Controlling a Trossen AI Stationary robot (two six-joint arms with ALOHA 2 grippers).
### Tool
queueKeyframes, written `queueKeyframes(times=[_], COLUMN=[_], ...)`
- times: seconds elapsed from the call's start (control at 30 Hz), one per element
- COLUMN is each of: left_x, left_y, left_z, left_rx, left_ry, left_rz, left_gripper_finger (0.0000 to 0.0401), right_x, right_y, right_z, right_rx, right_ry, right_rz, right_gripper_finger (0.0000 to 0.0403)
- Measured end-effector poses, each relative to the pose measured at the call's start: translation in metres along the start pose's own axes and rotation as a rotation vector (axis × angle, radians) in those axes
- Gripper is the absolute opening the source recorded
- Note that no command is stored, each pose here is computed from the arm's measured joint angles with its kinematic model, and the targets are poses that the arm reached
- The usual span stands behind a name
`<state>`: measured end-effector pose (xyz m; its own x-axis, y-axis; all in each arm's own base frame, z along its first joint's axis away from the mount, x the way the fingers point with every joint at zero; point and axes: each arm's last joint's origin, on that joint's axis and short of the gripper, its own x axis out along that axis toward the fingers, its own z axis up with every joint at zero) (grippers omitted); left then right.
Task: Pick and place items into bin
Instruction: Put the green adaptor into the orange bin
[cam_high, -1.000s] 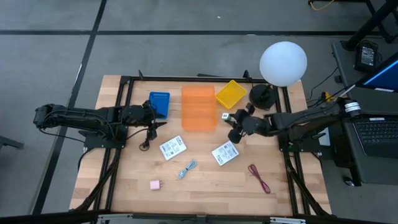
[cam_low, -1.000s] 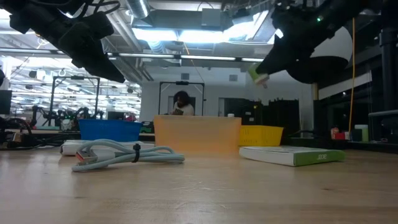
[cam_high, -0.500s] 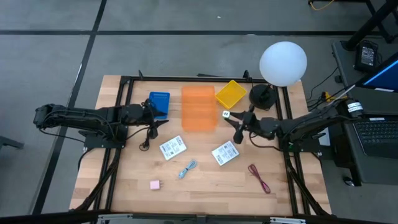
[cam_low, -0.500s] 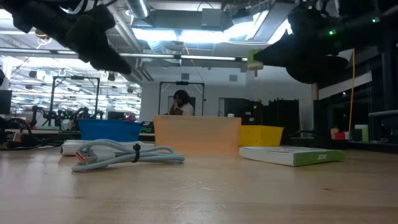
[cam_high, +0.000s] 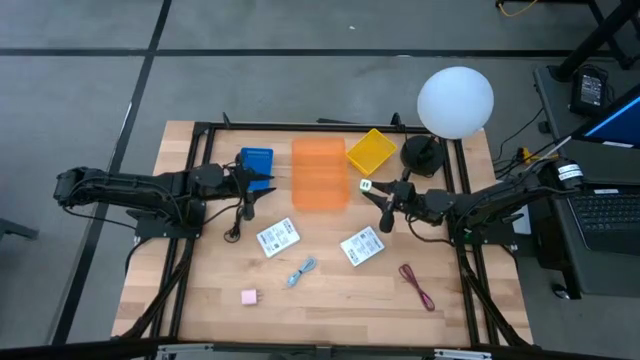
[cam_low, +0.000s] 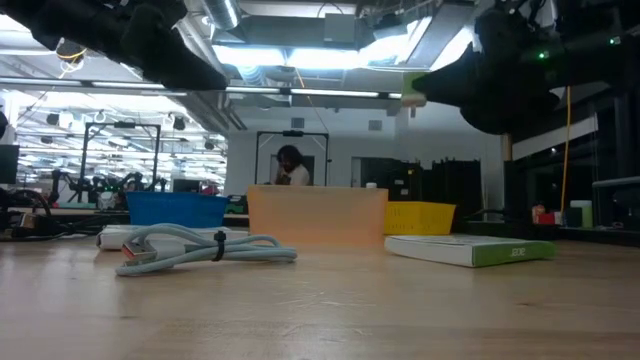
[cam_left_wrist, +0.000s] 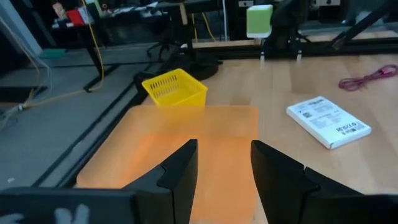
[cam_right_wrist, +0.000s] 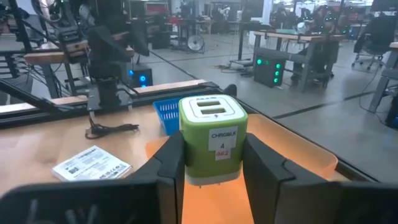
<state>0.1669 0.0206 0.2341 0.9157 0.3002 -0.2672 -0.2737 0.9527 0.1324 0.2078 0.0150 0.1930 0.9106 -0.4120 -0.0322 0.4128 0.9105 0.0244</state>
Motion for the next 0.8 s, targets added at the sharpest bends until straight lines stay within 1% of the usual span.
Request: queueKeyframes(times=[0.13, 0.33, 0.5, 0.67, 0.8], left_x=[0.000, 0.000, 0.000, 0.000, 0.000], left_y=[0.000, 0.000, 0.000, 0.000, 0.000], left_z=[0.000, 0.000, 0.000, 0.000, 0.000], left_rx=[0.024, 0.030, 0.056, 0.060, 0.062], left_ry=[0.000, 0.000, 0.000, 0.001, 0.001], left_rz=[0.000, 0.000, 0.001, 0.003, 0.004], left_gripper_finger=[0.0143, 0.0143, 0.0143, 0.0143, 0.0143], right_x=[0.001, 0.003, 0.010, 0.019, 0.036], right_y=[0.000, 0.000, -0.005, -0.012, -0.011], right_z=[-0.001, -0.004, -0.011, -0.018, -0.016], right_rx=[0.000, 0.018, 0.039, 0.078, 0.092], right_ry=[0.005, 0.011, 0.038, 0.065, 0.078], right_rz=[-0.003, -0.008, -0.045, -0.099, -0.068], right_gripper_finger=[0.0099, 0.0099, 0.0099, 0.0099, 0.0099])
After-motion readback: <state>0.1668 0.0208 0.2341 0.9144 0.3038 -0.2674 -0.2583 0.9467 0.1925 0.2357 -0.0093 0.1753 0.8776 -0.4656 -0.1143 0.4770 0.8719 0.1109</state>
